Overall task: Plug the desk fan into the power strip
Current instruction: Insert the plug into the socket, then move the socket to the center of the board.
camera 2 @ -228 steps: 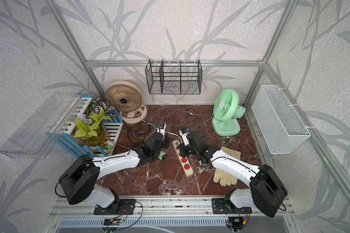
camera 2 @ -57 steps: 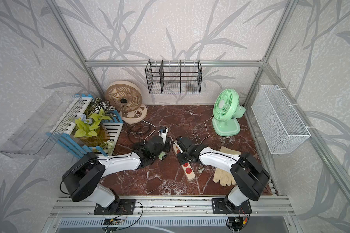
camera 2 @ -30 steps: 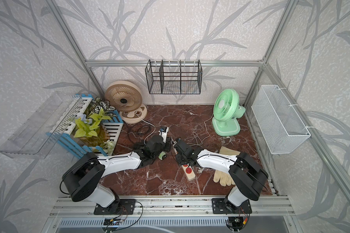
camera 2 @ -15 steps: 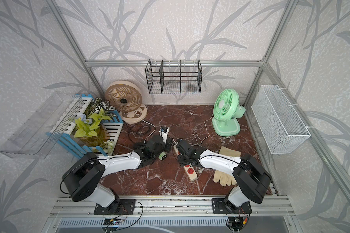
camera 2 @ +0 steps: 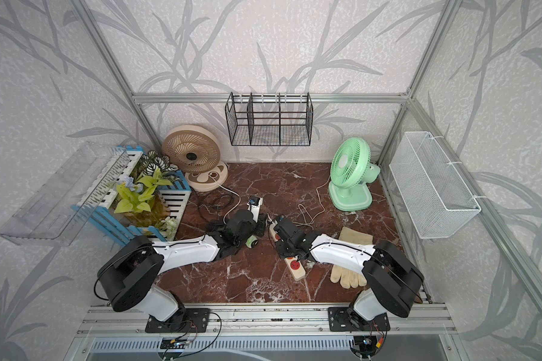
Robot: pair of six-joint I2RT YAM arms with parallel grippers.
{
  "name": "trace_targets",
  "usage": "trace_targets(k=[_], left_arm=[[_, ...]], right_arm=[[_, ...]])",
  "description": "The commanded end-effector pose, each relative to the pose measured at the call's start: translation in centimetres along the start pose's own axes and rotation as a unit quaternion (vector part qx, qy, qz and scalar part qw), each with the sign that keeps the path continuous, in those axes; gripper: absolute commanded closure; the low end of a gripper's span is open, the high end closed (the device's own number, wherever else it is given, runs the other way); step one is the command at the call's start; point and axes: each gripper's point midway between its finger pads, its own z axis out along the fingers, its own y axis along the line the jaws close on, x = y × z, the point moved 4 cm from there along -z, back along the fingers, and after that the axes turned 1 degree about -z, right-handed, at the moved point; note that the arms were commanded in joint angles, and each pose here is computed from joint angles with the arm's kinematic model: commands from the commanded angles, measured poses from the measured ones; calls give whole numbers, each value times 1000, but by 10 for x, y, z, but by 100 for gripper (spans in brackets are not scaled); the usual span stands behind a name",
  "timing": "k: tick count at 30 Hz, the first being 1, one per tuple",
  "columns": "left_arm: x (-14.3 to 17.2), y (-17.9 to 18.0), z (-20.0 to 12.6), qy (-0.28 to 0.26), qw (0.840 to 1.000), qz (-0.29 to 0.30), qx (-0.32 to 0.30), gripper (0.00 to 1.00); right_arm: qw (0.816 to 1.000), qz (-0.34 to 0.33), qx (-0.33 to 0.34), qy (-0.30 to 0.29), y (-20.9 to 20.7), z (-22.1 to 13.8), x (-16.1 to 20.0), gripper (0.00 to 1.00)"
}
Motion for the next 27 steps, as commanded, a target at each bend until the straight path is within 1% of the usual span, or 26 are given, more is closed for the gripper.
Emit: trace_targets(k=[1, 2, 4, 5, 9, 11, 15, 19, 24, 27], left_arm=[[-12, -4, 1, -14, 1000, -8, 7, 77], [-12, -4, 0, -15, 1000, -8, 7, 76], [-13, -3, -1, -17, 1000, -9, 5, 74], [-13, -3, -1, -17, 1000, -9, 4, 74], [-13, -3, -2, -19, 1000, -9, 4, 70], [-13, -3, -2, -18, 1000, -9, 4, 69], [-12, -3, -1, -18, 1000, -10, 6, 64], [-10, -4, 2, -14, 1000, -10, 8, 64], [-8, -4, 3, -12, 1000, -10, 6, 63], [-9, -3, 3, -13, 1000, -10, 3, 63]], right_arm=[[996, -4, 30, 84, -13, -6, 37, 81], [997, -2, 28, 72, -11, -13, 31, 74], [998, 4, 23, 50, -9, -25, 19, 66], [999, 8, 16, 33, -7, -34, 11, 59], [1000, 24, 5, 9, -5, -51, 2, 47], [999, 35, 8, 12, -10, -54, 12, 39], [998, 46, -6, 44, -18, -49, 46, 34], [996, 44, -15, 80, -23, -49, 75, 33], [993, 55, -22, 103, -27, -55, 95, 34], [991, 73, -31, 109, -27, -59, 102, 33]])
